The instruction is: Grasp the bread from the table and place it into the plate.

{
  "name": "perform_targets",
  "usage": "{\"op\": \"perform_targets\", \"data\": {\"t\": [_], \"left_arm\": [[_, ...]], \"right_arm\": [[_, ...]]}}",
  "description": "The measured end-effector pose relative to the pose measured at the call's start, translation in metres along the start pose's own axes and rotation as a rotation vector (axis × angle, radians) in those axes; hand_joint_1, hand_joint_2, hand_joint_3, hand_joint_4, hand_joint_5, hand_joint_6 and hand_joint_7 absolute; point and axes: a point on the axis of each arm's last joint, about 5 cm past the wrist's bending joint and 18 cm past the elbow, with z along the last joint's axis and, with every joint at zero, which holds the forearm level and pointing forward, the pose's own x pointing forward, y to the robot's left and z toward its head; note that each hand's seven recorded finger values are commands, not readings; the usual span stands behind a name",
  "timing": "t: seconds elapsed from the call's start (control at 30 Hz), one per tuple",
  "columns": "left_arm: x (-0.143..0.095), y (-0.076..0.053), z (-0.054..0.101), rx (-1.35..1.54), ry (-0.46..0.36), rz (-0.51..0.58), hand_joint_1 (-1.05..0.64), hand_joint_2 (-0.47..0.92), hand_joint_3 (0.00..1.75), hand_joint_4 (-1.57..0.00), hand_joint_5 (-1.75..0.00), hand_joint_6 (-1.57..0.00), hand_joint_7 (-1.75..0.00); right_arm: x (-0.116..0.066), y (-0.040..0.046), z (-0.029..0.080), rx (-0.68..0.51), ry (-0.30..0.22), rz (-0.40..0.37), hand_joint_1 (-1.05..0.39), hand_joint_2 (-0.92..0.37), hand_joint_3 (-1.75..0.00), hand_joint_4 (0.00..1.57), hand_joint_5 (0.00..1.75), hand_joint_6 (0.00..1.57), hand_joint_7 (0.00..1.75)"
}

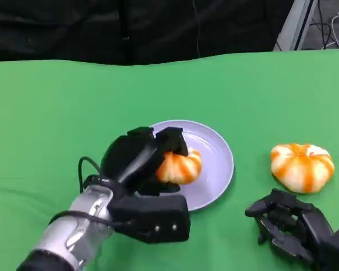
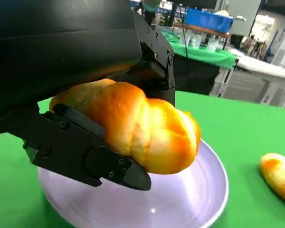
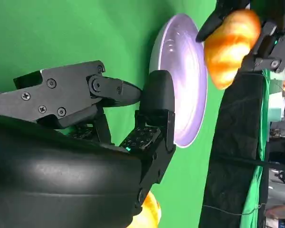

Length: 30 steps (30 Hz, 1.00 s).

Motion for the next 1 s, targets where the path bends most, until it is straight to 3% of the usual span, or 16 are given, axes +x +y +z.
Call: {"op": "perform_targets", "data": {"t": [0.4, 0.63, 0.7, 0.73, 0.77, 0.8, 0.83, 0.87, 0.9, 0.93, 0.97, 1.0], "left_arm": [[0.010, -0.008, -0.002, 0.009, 0.024, -0.041, -0.11, 0.87, 0.12, -0.62, -1.75, -0.48, -1.74], [0.014, -0.008, -0.007, 0.021, 0.021, -0.062, -0.08, 0.90, 0.04, -0.56, -1.75, -0.61, -1.52], [0.013, -0.009, -0.008, 0.019, 0.018, -0.067, -0.09, 0.91, 0.03, -0.57, -1.71, -0.70, -1.32], [0.013, -0.010, -0.008, 0.018, 0.018, -0.070, -0.10, 0.92, 0.02, -0.59, -1.65, -0.77, -1.13], [0.013, -0.010, -0.009, 0.019, 0.017, -0.073, -0.13, 0.91, 0.01, -0.65, -1.49, -0.92, -0.75], [0.013, -0.010, -0.009, 0.020, 0.017, -0.075, -0.14, 0.91, 0.01, -0.67, -1.43, -1.02, -0.52], [0.013, -0.010, -0.008, 0.020, 0.016, -0.076, -0.19, 0.92, 0.01, -0.70, -1.27, -1.06, -0.31], [0.013, -0.010, -0.008, 0.019, 0.016, -0.076, -0.24, 0.92, 0.03, -0.76, -0.97, -1.06, -0.13], [0.013, -0.010, -0.008, 0.014, 0.018, -0.075, -0.27, 0.92, 0.04, -0.83, -0.73, -1.04, -0.07], [0.013, -0.010, -0.008, 0.010, 0.018, -0.078, -0.28, 0.92, 0.05, -0.88, -0.59, -1.03, -0.04], [0.014, -0.009, -0.007, 0.003, 0.018, -0.083, -0.32, 0.92, 0.07, -0.83, -0.32, -0.91, -0.02], [0.014, -0.009, -0.007, -0.011, 0.020, -0.091, -0.33, 0.92, 0.08, -0.82, -0.22, -0.87, -0.01]], "right_arm": [[0.001, 0.0018, 0.000, -0.006, 0.000, -0.008, -0.27, -0.92, -0.47, 0.70, 1.75, 0.78, 0.97], [0.001, 0.0021, 0.000, -0.007, -0.001, -0.012, -0.26, -0.92, -0.47, 0.68, 1.75, 0.78, 0.98], [0.001, 0.0022, 0.000, -0.009, -0.001, -0.010, -0.27, -0.92, -0.47, 0.68, 1.75, 0.78, 0.98], [0.001, 0.0022, 0.000, -0.010, -0.001, -0.011, -0.27, -0.92, -0.47, 0.68, 1.75, 0.78, 0.98], [0.001, 0.0023, 0.001, -0.011, -0.001, -0.012, -0.26, -0.92, -0.47, 0.67, 1.75, 0.78, 0.98], [0.001, 0.0023, 0.001, -0.012, -0.001, -0.012, -0.26, -0.92, -0.47, 0.66, 1.75, 0.78, 0.98], [0.001, 0.0023, 0.001, -0.013, -0.001, -0.012, -0.27, -0.92, -0.47, 0.66, 1.75, 0.78, 0.98], [0.001, 0.0023, 0.001, -0.014, -0.001, -0.012, -0.27, -0.92, -0.47, 0.67, 1.75, 0.78, 0.98], [0.001, 0.0023, 0.001, -0.014, -0.001, -0.012, -0.27, -0.92, -0.47, 0.67, 1.75, 0.78, 0.98], [0.001, 0.0023, 0.001, -0.014, -0.001, -0.011, -0.27, -0.92, -0.47, 0.67, 1.75, 0.78, 0.98], [0.001, 0.0022, 0.001, -0.014, -0.002, -0.011, -0.27, -0.92, -0.47, 0.68, 1.75, 0.78, 0.98], [0.001, 0.0022, 0.001, -0.014, -0.002, -0.010, -0.27, -0.92, -0.47, 0.68, 1.75, 0.78, 0.98]]}}
